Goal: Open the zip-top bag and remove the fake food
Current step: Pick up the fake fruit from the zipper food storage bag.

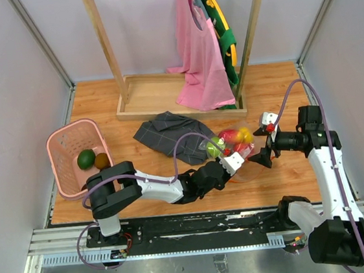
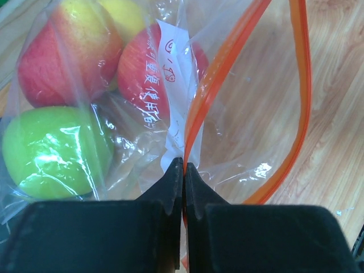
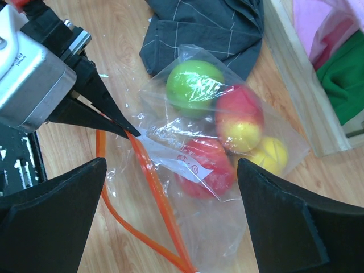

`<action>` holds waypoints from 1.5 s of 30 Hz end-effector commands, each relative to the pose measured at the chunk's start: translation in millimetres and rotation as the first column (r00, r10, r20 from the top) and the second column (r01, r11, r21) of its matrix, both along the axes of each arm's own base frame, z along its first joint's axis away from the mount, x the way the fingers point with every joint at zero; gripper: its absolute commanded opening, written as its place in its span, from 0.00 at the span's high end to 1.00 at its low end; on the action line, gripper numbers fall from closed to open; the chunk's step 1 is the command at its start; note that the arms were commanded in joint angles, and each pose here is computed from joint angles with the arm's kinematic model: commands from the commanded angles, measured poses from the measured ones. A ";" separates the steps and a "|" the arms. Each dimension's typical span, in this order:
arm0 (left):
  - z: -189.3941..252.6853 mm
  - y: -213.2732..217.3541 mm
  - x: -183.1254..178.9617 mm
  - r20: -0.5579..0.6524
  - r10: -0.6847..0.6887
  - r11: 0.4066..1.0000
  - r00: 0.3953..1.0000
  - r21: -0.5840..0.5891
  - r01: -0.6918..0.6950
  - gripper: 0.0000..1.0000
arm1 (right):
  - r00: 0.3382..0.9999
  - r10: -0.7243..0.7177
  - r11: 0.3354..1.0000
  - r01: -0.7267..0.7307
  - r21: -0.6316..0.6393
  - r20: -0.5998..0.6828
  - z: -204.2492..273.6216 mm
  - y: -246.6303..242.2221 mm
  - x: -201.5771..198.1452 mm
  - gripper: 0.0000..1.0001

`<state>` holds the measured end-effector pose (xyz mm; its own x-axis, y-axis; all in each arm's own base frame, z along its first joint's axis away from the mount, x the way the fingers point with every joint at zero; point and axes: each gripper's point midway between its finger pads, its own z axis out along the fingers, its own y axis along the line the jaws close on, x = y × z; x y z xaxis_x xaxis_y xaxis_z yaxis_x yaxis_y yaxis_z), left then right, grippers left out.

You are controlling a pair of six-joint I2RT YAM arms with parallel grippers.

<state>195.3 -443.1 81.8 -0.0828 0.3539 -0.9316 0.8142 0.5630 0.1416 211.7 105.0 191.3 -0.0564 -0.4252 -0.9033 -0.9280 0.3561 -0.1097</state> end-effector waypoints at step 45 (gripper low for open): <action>90.7 -62.3 2.1 -0.623 -0.341 0.803 0.704 -0.582 -0.126 1.00 | 0.993 -0.109 0.957 0.096 -0.273 -0.034 -51.7 -41.7 -14.0 0.75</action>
